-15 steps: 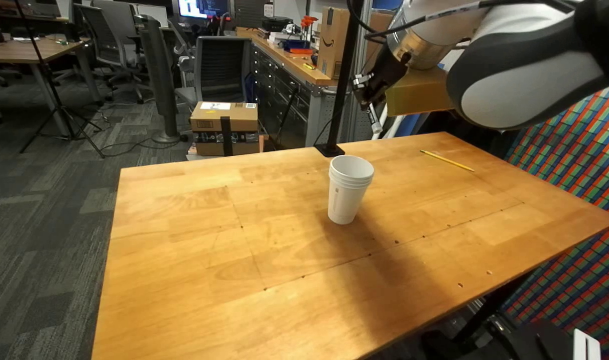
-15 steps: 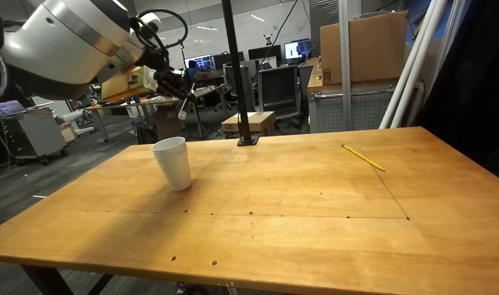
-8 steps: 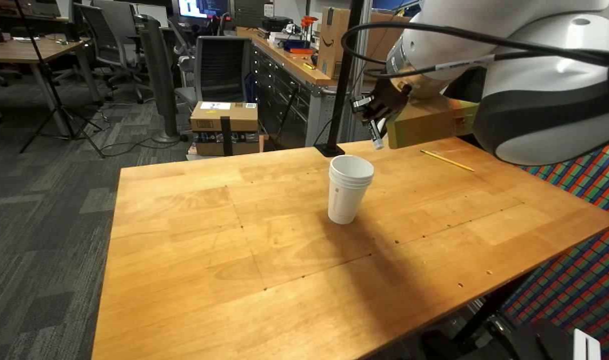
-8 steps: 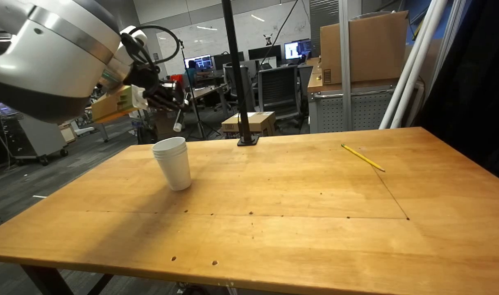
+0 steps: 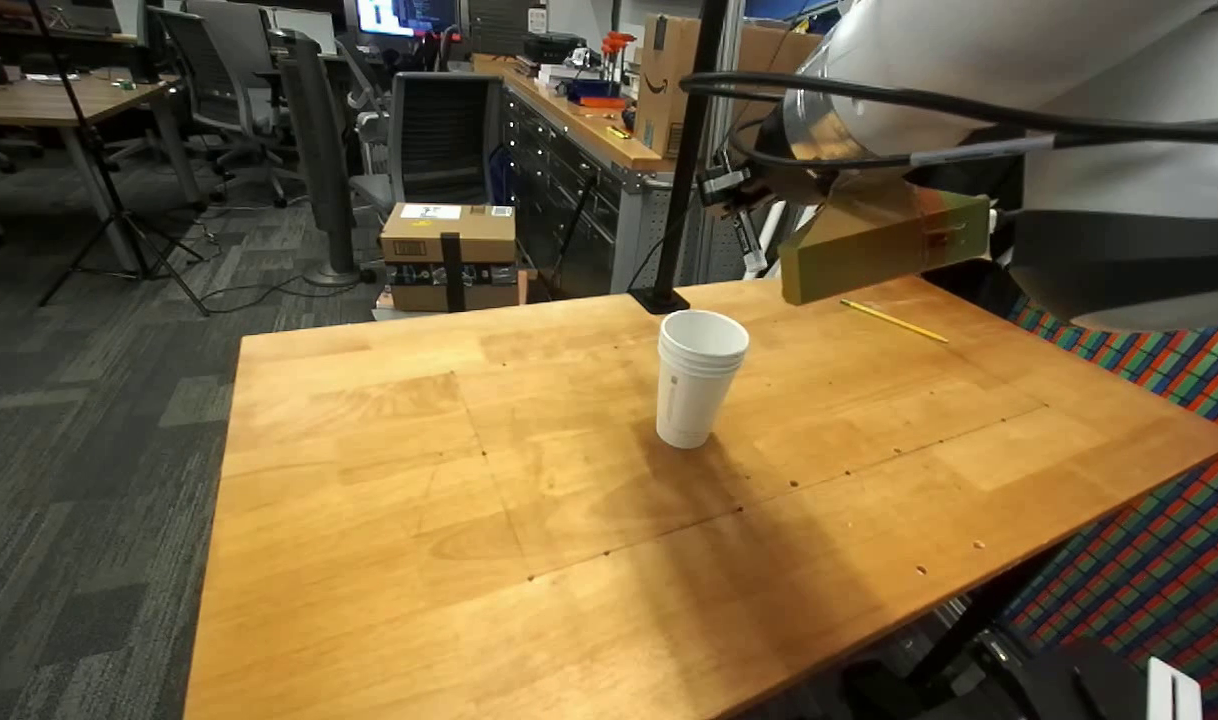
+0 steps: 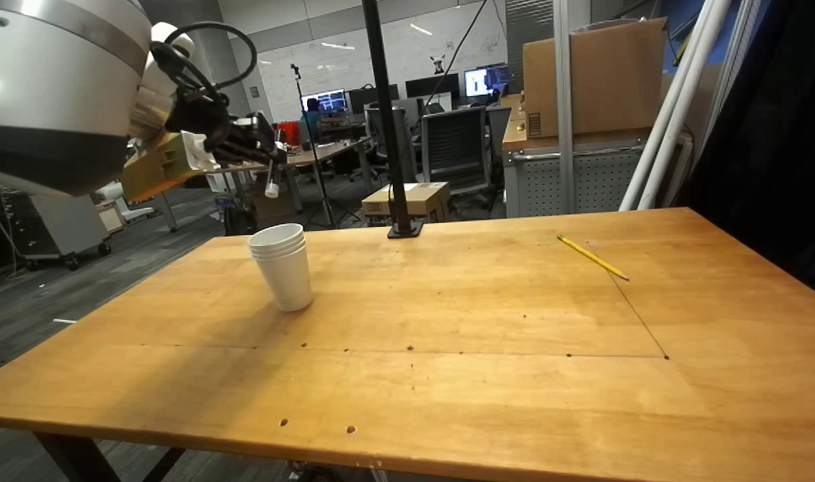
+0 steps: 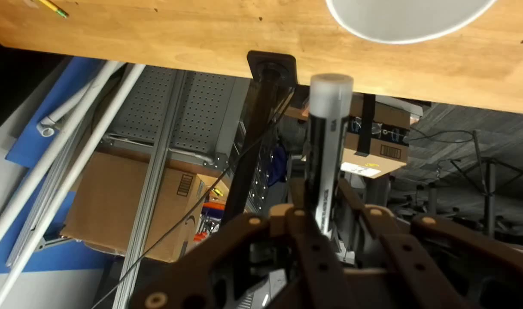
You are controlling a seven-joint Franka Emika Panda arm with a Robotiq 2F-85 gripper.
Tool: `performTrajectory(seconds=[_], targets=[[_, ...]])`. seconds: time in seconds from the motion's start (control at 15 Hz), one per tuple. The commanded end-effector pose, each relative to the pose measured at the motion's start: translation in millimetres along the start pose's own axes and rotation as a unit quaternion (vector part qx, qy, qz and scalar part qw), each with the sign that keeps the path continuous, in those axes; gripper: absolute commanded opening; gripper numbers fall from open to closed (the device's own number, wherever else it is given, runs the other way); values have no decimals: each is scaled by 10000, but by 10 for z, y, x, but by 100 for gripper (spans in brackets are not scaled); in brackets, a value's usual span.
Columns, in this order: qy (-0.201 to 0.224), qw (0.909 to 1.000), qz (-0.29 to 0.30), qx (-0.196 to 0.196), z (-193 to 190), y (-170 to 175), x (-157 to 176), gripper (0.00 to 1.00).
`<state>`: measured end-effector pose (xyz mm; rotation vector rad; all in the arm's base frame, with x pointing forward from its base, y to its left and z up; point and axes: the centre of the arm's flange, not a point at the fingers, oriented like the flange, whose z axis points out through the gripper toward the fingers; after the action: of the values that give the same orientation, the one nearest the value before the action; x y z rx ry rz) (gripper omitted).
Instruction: Put the marker into the cup
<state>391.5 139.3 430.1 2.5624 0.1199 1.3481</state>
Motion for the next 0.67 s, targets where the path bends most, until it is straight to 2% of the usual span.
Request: performTrajectory(seconds=[0.0, 0.33, 0.6], targets=[[484, 9988, 49, 11, -56, -136, -90, 3], [454, 9986, 227, 125, -42, -249, -146, 3], [-24, 9996, 276, 70, 136, -233, -286, 3]])
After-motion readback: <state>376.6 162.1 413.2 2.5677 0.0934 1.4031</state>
